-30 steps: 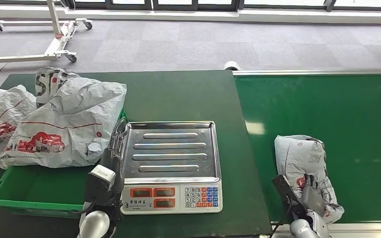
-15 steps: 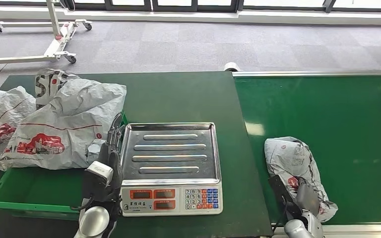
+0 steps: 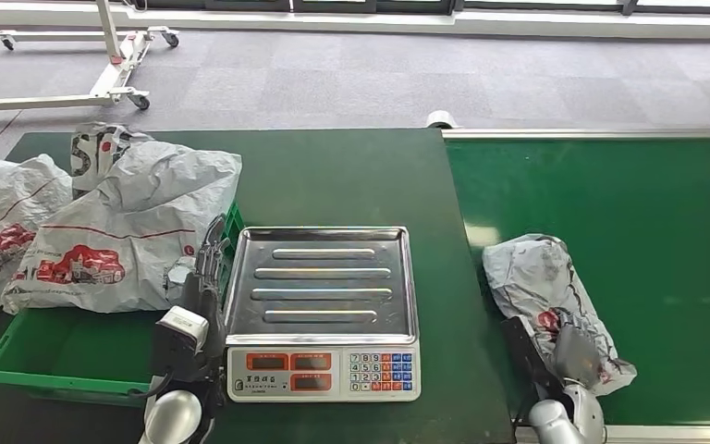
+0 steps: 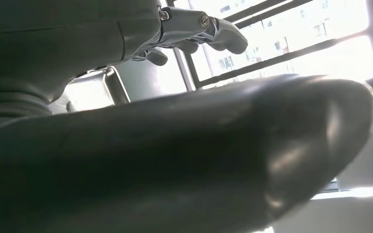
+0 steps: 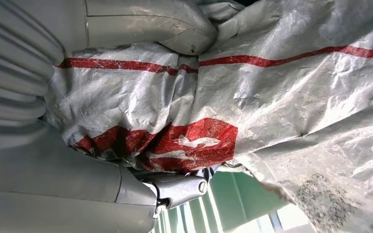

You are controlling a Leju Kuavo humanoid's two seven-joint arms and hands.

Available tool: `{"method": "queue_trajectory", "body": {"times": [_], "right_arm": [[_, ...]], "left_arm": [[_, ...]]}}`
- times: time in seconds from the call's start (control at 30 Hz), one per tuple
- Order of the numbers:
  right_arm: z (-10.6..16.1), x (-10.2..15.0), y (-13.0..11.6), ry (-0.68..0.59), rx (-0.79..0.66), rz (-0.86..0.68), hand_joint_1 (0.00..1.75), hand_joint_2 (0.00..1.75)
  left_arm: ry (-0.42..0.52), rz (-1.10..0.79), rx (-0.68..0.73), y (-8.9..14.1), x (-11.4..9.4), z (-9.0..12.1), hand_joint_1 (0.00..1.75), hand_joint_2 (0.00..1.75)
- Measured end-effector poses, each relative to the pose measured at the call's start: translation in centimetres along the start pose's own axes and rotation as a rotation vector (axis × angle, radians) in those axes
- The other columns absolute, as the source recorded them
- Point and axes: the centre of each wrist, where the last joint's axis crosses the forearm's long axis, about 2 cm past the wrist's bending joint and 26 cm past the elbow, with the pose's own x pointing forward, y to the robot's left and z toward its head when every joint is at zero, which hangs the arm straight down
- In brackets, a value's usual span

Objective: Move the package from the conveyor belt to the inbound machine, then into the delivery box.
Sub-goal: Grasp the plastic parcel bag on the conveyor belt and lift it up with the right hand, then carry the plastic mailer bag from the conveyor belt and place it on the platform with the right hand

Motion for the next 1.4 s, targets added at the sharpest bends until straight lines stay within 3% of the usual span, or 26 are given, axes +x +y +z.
{"method": "queue_trajectory", "body": {"times": [0.3,0.57,0.73,0.87,1.03,1.17,1.3,1.33,1.4], "right_arm": [[-4.2,6.5,-9.7,-0.260,-0.375,0.133,1.75,1.75],[-4.4,10.6,-13.2,-0.424,-0.562,0.130,1.75,1.75],[-5.4,15.1,-15.6,-0.568,-0.550,0.053,1.75,1.75],[-6.0,18.7,-15.4,-0.725,-0.415,-0.077,1.75,1.75],[-5.8,23.9,-11.5,-0.968,-0.152,-0.277,1.75,1.75],[-4.5,27.9,-8.7,-1.069,0.042,-0.388,1.75,1.75],[-3.4,30.8,-7.4,-1.139,0.175,-0.440,1.75,1.75],[-3.4,31.2,-7.2,-1.151,0.200,-0.449,1.31,1.75],[-3.5,31.8,-6.7,-1.170,0.244,-0.458,0.44,0.87]], "left_arm": [[-0.010,-0.014,0.026,0.8,0.2,0.5,0.00,0.00],[-0.016,-0.018,0.030,0.9,0.3,0.6,0.00,0.00],[-0.012,-0.039,0.048,1.5,0.1,0.5,0.00,0.00],[-0.011,-0.052,0.055,1.9,-0.3,-0.3,0.00,0.00],[0.013,-0.060,0.037,1.7,-1.4,-1.0,0.00,0.00],[0.036,-0.067,0.038,1.4,-2.1,-1.1,0.00,0.00],[0.059,-0.070,0.047,1.2,-2.5,-0.8,0.00,0.00],[0.064,-0.070,0.050,1.2,-2.6,-0.7,0.00,0.00],[0.074,-0.071,0.053,1.1,-2.8,-0.3,0.00,0.00]]}}
